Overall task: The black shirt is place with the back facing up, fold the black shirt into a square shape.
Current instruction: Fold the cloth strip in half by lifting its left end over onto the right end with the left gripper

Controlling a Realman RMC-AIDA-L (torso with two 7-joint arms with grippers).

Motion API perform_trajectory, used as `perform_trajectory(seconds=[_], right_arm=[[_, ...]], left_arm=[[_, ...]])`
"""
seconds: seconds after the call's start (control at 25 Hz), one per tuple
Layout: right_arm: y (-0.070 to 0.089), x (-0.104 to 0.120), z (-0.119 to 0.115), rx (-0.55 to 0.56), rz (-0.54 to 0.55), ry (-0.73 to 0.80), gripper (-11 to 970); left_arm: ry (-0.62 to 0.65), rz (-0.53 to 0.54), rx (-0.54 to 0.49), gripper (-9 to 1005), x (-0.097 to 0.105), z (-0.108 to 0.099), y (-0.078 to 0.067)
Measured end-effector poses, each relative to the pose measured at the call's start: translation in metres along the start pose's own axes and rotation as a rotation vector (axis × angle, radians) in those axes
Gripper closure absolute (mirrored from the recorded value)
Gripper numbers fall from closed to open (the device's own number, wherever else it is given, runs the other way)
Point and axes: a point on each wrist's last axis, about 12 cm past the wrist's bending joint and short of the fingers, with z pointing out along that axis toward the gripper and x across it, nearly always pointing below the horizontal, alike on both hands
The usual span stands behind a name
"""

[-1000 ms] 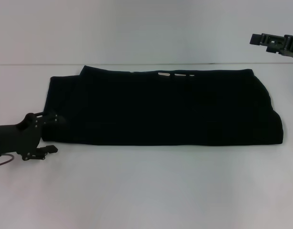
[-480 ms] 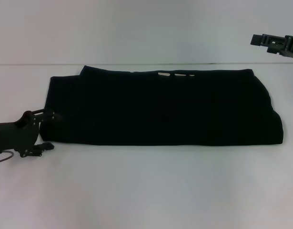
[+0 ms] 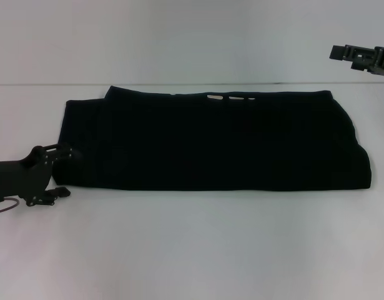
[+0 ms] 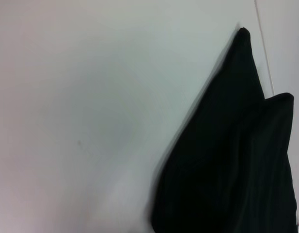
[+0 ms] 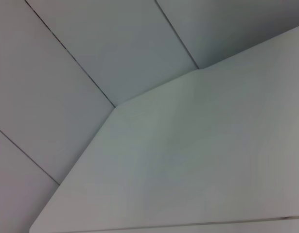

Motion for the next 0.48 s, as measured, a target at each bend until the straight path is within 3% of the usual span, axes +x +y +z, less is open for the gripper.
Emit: perform_trajectory(seconds=[0.48], right_arm=[[-0.0005, -0.0005, -0.0003, 0.003, -0.001, -0.002, 81]], left_arm=[[-0.015, -0.001, -0.008, 105, -0.0004, 0.0031, 0.0018]])
